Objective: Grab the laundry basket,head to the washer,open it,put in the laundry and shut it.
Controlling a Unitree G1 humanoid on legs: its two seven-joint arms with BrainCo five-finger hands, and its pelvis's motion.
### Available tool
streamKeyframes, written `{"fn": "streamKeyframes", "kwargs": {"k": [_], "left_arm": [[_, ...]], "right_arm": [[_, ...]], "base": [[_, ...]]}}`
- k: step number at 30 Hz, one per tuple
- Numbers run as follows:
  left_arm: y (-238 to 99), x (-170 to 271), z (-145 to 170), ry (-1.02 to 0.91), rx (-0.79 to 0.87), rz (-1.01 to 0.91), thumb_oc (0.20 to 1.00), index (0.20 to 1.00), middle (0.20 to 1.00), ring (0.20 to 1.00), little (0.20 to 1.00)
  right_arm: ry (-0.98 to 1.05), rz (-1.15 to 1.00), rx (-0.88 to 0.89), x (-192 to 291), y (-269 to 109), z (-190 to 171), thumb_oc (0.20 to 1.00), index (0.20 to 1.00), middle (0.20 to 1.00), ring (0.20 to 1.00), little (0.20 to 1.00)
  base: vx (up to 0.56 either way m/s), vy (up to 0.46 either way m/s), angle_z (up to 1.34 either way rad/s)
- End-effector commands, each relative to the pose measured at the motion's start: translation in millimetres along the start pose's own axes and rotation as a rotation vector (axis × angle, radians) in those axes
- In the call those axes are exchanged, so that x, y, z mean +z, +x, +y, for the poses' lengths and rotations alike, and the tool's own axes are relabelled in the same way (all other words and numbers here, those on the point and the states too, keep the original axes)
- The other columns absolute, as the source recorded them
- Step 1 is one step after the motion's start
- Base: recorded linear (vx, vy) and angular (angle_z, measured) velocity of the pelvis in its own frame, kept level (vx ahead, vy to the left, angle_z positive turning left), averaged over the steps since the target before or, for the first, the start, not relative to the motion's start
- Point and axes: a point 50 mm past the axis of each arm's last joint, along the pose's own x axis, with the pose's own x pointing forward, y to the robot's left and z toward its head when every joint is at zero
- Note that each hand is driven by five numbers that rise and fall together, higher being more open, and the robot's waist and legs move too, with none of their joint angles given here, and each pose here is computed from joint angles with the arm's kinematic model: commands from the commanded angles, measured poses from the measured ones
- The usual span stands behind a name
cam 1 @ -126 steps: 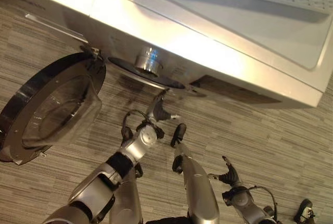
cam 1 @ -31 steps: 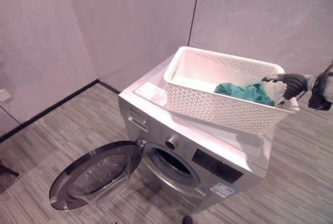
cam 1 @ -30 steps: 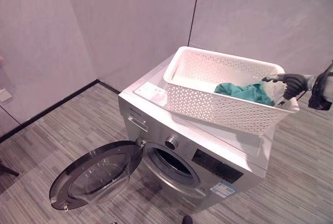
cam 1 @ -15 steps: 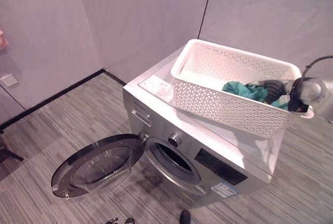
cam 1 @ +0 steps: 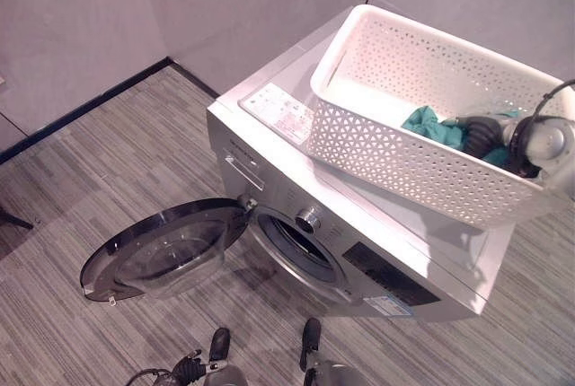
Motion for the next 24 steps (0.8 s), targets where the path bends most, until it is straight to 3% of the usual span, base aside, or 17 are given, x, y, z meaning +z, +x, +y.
{"fn": "streamKeyframes", "kwargs": {"k": [1, 11, 13, 15, 16, 20, 24], "left_arm": [[2, 13, 15, 0.034, 0.043, -0.014, 1.0, 1.0, 1.0, 1.0, 1.0], [1, 6, 17, 0.06, 0.059, 0.007, 1.0, 1.0, 1.0, 1.0, 1.0], [-1, 0, 19, 0.073, 0.069, 0.021, 1.0, 1.0, 1.0, 1.0, 1.0], [-1, -1, 21, 0.076, 0.077, 0.026, 1.0, 1.0, 1.0, 1.0, 1.0], [-2, -7, 22, 0.076, 0.091, 0.044, 1.0, 1.0, 1.0, 1.0, 1.0], [-3, -13, 24, 0.079, 0.115, 0.064, 1.0, 1.0, 1.0, 1.0, 1.0], [-4, -11, 28, 0.074, 0.149, 0.066, 1.0, 1.0, 1.0, 1.0, 1.0]], "right_arm": [[-0.063, 0.11, 0.139, -16, 14, 45, 0.2, 0.2, 0.2, 0.2, 0.2], [0.391, -0.086, -0.442, -12, -13, -40, 0.2, 0.2, 0.2, 0.2, 0.2], [0.527, -0.146, -0.642, -17, -31, -68, 0.2, 0.2, 0.2, 0.2, 0.2], [0.561, -0.174, -0.695, -16, -36, -76, 0.2, 0.2, 0.2, 0.2, 0.2], [0.624, -0.253, -0.849, -9, -52, -102, 0.2, 0.2, 0.2, 0.2, 0.2], [0.65, -0.312, -1.054, 2, -72, -134, 0.2, 0.2, 0.2, 0.2, 0.2], [0.57, -0.227, -1.242, 7, -94, -167, 0.2, 0.2, 0.2, 0.2, 0.2]], "base": [[0.0, 0.0, 0.0], [0.02, 0.013, -0.03], [0.03, 0.035, 0.0], [0.01, 0.045, 0.01], [0.01, 0.056, -0.02], [0.01, 0.071, -0.05], [-0.01, 0.077, 0.01]]}}
